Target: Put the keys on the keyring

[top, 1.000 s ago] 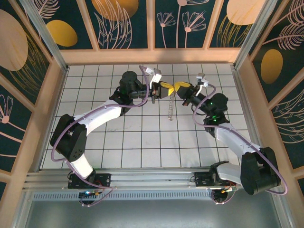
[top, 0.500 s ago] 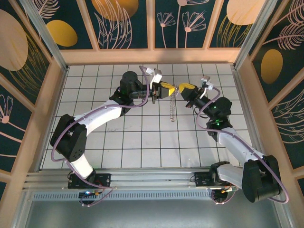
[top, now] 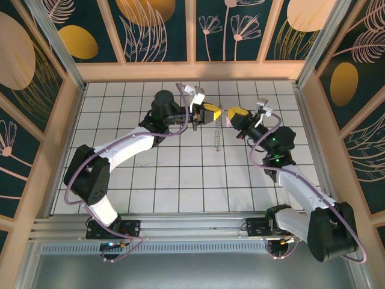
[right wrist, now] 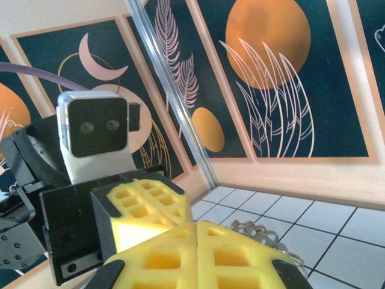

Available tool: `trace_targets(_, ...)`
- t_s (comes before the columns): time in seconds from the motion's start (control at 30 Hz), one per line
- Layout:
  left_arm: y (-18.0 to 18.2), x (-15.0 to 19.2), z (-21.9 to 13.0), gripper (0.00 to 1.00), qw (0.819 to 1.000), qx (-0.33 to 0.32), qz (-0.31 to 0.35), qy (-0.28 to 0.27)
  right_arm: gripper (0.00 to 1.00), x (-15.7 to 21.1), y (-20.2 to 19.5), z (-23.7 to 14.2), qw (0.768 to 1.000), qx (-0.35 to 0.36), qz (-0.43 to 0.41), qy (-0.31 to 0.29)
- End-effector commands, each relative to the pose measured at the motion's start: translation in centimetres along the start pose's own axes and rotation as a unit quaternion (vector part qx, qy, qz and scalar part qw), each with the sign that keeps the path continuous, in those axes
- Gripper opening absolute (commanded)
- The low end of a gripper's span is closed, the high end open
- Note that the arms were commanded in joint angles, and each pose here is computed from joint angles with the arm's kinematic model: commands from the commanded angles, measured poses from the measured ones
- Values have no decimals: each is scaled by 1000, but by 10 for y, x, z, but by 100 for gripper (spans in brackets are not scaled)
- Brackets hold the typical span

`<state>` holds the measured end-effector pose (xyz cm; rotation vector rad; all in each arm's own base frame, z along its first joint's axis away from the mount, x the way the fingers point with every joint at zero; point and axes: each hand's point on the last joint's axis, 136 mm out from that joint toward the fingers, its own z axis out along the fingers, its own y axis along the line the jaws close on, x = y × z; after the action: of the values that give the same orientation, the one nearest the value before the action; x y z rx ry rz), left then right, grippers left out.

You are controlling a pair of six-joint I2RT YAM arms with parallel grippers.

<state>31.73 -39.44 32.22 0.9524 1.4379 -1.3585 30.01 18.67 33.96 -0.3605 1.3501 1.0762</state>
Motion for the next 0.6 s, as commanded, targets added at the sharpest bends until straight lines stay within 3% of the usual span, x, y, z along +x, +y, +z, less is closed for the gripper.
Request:
trace_targets(0.0, -13, -24, -1, 0, 999, 14, 33, -29, 0, -12, 15, -2, 999, -26, -10, -20)
trace_targets(0.57, -15, -24, 1, 0, 999, 19, 32, -28, 0, -11, 20, 17, 999, -46, -9, -17)
